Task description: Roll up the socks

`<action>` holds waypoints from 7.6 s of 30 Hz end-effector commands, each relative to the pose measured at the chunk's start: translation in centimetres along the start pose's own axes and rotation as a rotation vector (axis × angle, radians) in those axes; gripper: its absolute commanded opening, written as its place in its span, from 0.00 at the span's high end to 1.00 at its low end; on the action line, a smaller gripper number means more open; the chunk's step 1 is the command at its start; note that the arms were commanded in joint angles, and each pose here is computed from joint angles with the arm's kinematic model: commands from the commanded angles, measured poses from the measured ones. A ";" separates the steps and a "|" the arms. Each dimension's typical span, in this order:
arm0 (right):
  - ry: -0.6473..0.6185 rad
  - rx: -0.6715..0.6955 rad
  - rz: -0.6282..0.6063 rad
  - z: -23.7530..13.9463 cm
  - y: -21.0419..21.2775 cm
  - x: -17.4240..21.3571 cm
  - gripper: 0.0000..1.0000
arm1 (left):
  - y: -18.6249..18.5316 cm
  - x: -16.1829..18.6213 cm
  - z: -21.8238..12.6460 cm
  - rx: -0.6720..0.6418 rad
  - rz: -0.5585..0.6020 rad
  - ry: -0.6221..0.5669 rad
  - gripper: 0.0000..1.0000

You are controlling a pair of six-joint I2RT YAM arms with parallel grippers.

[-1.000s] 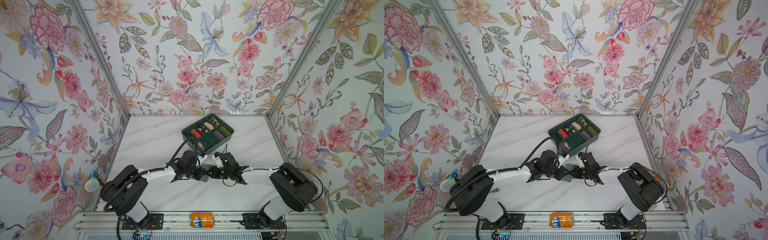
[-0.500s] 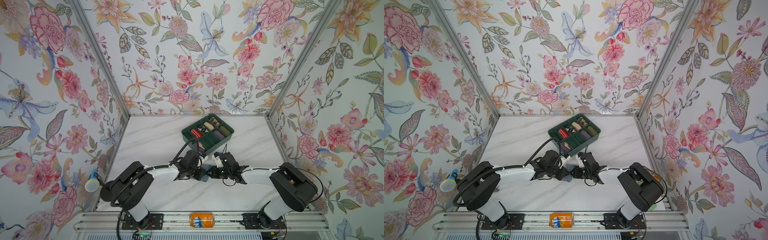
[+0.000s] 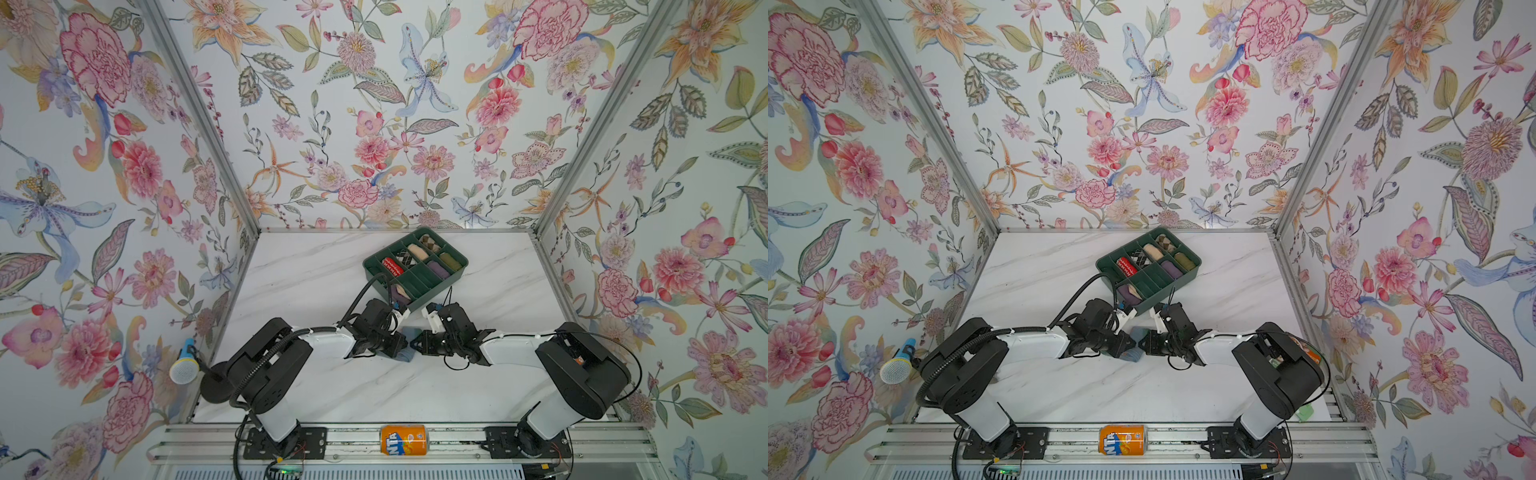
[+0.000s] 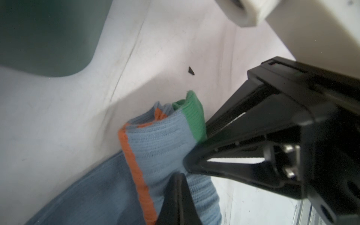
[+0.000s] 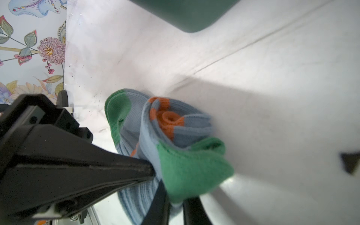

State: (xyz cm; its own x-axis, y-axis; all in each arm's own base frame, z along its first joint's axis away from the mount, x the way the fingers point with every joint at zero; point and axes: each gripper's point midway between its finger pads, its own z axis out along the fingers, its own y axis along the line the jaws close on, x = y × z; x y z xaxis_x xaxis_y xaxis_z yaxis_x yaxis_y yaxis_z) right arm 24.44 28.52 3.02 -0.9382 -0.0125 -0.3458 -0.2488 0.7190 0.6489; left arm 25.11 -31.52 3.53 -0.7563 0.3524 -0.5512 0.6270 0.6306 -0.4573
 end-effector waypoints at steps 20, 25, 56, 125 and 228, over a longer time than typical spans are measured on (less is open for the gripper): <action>-0.102 -0.126 0.173 -3.3 0.4 1.5 0.62 | 3.7 6.5 1.1 -0.034 -0.137 0.108 1.00; -0.115 -0.161 0.187 -2.8 1.2 1.2 0.62 | 3.7 6.7 1.0 -0.031 -0.142 0.102 1.00; -0.151 -0.213 0.274 -0.8 1.1 1.3 0.57 | 3.9 7.9 0.9 0.001 -0.194 0.085 1.00; 0.023 0.222 -0.048 -1.8 -1.4 1.3 1.00 | 4.0 5.4 -1.8 -0.100 -0.134 0.047 1.00; -0.058 0.384 -0.102 -6.6 -3.3 -1.8 0.73 | 1.5 4.3 1.5 -0.072 -0.093 0.078 1.00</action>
State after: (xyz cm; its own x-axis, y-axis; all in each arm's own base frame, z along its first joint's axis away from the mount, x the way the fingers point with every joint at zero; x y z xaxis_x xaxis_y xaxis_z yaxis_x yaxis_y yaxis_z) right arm 25.32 22.38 7.14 -0.8886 -0.0719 -0.4530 -0.2509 0.9030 0.3488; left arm 25.15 -32.43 3.36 -0.7770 0.2693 -0.5690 0.5847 0.6436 -0.4939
